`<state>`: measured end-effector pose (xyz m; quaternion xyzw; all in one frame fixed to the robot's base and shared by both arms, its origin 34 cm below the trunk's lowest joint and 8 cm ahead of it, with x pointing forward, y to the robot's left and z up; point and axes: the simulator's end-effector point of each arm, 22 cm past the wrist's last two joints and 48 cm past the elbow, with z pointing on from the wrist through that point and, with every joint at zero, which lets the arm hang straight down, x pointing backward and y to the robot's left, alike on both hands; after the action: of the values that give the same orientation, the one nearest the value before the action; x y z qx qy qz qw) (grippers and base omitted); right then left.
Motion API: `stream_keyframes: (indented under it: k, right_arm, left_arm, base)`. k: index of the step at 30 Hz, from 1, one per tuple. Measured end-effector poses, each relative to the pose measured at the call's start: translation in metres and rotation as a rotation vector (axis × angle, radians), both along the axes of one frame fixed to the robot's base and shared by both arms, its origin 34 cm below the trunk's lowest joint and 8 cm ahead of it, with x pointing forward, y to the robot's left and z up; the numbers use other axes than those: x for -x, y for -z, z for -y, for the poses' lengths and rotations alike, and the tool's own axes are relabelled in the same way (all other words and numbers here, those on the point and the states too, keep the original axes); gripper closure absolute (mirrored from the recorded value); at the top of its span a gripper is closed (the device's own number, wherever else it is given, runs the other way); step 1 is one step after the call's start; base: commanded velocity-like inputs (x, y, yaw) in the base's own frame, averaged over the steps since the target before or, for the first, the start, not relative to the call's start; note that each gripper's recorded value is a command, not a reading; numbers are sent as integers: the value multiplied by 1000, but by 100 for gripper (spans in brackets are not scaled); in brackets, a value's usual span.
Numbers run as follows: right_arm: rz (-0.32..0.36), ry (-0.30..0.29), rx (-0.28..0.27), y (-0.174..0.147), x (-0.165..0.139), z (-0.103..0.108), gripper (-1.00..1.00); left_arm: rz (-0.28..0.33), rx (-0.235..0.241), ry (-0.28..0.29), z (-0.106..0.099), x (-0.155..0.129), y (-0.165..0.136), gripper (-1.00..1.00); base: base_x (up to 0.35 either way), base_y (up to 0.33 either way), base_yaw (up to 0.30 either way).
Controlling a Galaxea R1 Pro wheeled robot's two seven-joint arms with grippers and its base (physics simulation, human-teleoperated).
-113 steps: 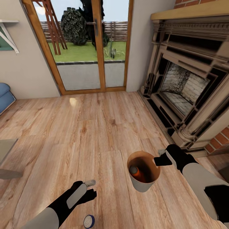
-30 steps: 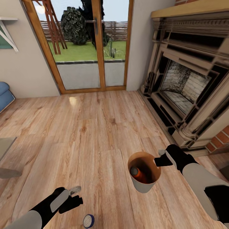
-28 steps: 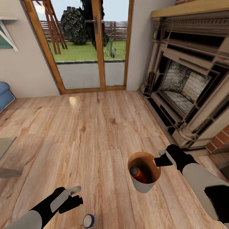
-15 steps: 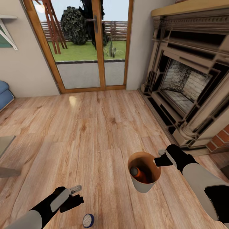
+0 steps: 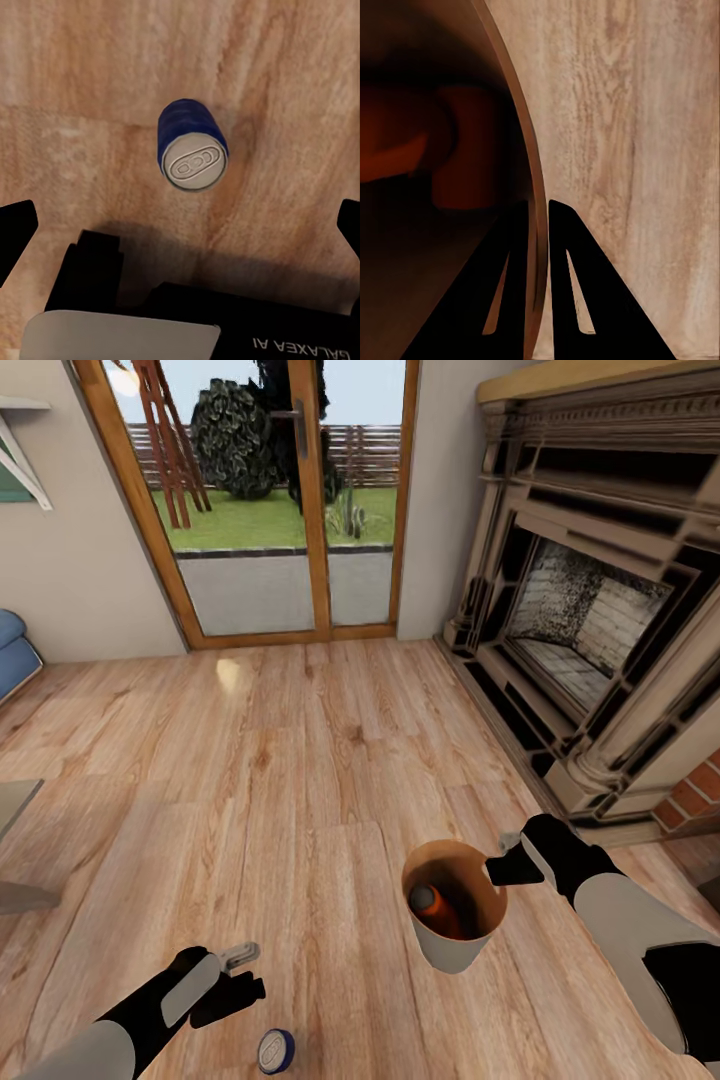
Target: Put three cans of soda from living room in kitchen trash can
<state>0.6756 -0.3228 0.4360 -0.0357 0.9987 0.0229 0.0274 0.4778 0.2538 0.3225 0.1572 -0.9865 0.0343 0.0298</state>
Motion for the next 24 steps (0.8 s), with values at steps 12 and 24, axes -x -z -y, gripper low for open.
stream_keyframes:
  k: [12, 24]
  right_arm:
    - [71, -23, -13, -21, -36, -20, 100]
    - [124, -38, -16, -17, -58, -28, 100]
  left_arm:
    - [-2, 17, 7, 15, 5, 25, -100]
    - [-6, 35, 10, 29, 12, 51, -100]
  base:
    - [0, 0, 0]
    - [0, 0, 0]
